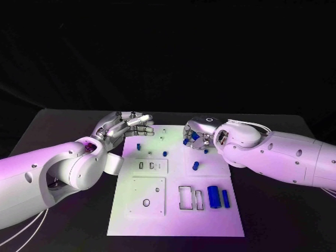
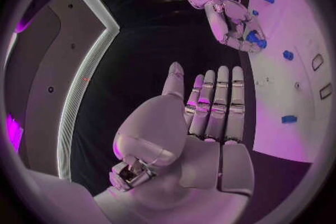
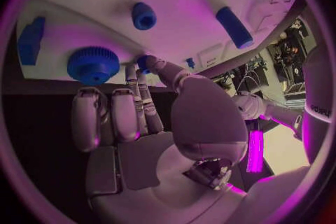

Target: Assemble the parts on the task board

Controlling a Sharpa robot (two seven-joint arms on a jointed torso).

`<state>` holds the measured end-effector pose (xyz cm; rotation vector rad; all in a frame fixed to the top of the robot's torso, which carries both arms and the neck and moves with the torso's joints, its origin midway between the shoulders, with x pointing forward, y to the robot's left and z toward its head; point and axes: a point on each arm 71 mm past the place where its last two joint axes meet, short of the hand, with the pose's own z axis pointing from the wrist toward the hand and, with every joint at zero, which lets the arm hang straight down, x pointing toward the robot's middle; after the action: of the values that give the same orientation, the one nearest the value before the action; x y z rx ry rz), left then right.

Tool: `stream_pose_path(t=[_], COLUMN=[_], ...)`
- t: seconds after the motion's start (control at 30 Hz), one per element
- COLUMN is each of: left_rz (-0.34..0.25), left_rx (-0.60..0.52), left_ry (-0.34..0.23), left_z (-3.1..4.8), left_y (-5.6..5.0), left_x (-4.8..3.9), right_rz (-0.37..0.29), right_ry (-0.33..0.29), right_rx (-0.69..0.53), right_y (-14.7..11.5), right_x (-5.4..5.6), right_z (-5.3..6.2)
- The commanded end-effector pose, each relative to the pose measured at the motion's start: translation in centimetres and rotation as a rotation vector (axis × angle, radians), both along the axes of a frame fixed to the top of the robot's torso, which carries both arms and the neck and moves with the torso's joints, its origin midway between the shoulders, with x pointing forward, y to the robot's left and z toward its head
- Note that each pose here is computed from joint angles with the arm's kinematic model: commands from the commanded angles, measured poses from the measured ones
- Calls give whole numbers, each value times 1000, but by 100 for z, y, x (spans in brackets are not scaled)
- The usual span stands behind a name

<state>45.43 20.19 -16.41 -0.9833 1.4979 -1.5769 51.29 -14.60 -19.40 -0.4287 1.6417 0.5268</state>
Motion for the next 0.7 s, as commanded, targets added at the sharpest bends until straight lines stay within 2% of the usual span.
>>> stream_pose_path(t=[0.03,0.17,0.43,0.7], left_rz=[-19,-16,-10,-2], left_rx=[-12,-12,-9,-8], left_ry=[2,5,7,6], left_z=[13,11,5,3], left_y=[-20,-13,11,41], left_x=[-3,0,9,16], right_rz=[2,-9,-74,-113], right_ry=[-9,-43,-93,-143], right_rx=[8,50,110,134], right_y=[15,3,3,154], right_x=[-13,-20,-39,29], right_z=[-5,34,113,226])
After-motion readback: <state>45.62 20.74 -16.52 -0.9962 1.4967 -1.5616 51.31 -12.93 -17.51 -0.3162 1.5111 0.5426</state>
